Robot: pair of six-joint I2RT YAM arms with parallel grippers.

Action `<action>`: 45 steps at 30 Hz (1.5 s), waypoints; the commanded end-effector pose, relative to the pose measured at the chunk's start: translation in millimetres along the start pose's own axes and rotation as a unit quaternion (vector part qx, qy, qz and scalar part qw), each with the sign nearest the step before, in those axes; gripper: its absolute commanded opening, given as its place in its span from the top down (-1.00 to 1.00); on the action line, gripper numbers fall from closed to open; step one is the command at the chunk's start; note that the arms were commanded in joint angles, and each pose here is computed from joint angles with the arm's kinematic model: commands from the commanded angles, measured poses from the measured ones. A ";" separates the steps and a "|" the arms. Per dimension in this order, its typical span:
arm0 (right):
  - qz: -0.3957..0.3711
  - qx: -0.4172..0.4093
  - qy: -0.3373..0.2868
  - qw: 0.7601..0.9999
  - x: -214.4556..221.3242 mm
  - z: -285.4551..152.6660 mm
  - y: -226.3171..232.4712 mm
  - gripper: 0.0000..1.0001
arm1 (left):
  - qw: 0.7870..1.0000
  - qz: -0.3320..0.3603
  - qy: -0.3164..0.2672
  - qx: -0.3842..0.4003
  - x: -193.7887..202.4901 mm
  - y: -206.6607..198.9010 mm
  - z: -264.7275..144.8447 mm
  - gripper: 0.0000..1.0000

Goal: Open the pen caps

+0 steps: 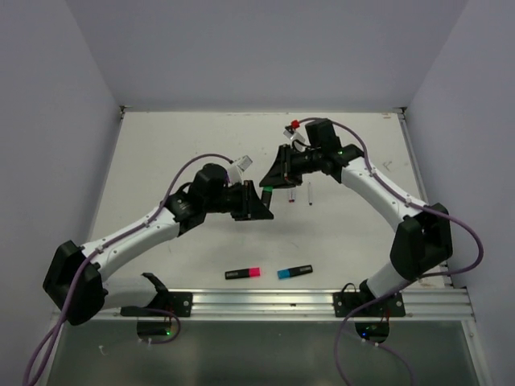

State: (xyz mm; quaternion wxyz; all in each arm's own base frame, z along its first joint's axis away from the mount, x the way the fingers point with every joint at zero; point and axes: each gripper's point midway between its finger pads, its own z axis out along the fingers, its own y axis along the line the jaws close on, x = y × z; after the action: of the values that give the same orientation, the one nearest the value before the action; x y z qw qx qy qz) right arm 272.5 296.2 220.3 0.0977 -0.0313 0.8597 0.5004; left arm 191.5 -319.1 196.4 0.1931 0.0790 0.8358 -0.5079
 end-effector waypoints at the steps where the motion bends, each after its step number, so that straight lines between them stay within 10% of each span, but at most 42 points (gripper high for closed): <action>1: 0.019 0.135 -0.016 0.991 -11.2 -8.7 -33.3 1.00 | 0.991 0.037 -0.073 -0.102 -35.1 12.7 -14.8 1.00; 13: 0.027 0.271 -0.030 0.962 -37.4 -1.1 -47.2 1.00 | 0.939 0.104 -0.159 -0.287 -67.6 26.6 -20.6 1.00; 26: 0.093 0.317 -0.094 0.939 -69.3 -61.1 -109.3 1.00 | 0.944 0.115 -0.147 -0.272 -86.3 46.3 -14.0 1.00; 45: 0.078 0.274 -0.059 0.957 -4.9 -84.9 -88.4 1.00 | 0.947 0.092 -0.225 -0.209 -220.0 108.5 92.5 1.00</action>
State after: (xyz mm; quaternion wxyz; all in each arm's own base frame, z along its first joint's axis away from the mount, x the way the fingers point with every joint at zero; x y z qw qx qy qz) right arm 289.2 177.7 174.4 0.1212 0.1087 0.9567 0.2413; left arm 409.4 -319.3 114.3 0.3628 0.0130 0.8934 -0.2647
